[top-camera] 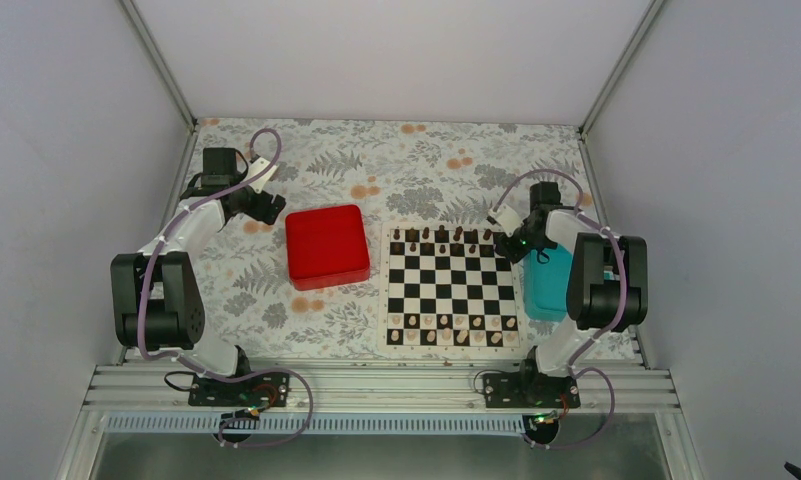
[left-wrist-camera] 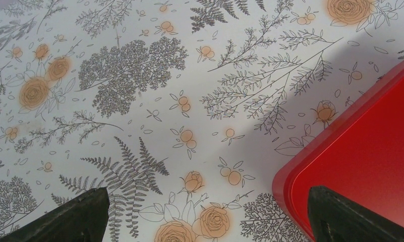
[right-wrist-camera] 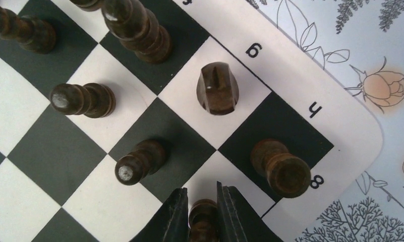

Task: Set up the chess pieces on the board
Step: Place the chess piece on the chessboard, then reset both arms

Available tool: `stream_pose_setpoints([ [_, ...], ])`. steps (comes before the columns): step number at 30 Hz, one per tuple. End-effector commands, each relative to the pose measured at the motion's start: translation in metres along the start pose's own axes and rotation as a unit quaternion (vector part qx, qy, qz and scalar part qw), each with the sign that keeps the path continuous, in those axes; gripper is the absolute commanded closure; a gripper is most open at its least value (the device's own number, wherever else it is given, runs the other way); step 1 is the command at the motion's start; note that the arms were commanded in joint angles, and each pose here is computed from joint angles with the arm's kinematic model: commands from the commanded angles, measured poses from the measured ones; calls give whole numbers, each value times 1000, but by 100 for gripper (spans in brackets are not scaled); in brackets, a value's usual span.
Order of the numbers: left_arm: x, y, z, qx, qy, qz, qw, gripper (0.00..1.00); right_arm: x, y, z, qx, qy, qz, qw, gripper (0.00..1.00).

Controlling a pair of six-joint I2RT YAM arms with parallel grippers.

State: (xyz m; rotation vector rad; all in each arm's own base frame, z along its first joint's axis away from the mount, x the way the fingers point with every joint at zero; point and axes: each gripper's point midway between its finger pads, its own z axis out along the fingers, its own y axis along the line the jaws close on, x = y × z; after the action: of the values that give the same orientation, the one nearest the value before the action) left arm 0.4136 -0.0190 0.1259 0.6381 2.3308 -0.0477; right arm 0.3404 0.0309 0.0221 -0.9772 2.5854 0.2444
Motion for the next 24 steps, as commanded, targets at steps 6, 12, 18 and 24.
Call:
stream_pose_setpoints([
  [6,-6,-1,-6,6,-16,7,1000,3,-16,1,-36,12,-27,-16,999,80],
  [12,-8,-1,-8,5,-18,8,1000,3,-36,1,-75,33,-52,-29,998,76],
  [18,-8,-2,-8,7,-19,7,1000,3,-63,9,-136,59,-104,-33,992,23],
  [24,-8,-3,-7,11,-20,7,1000,3,-96,-20,-201,197,-227,38,953,0],
])
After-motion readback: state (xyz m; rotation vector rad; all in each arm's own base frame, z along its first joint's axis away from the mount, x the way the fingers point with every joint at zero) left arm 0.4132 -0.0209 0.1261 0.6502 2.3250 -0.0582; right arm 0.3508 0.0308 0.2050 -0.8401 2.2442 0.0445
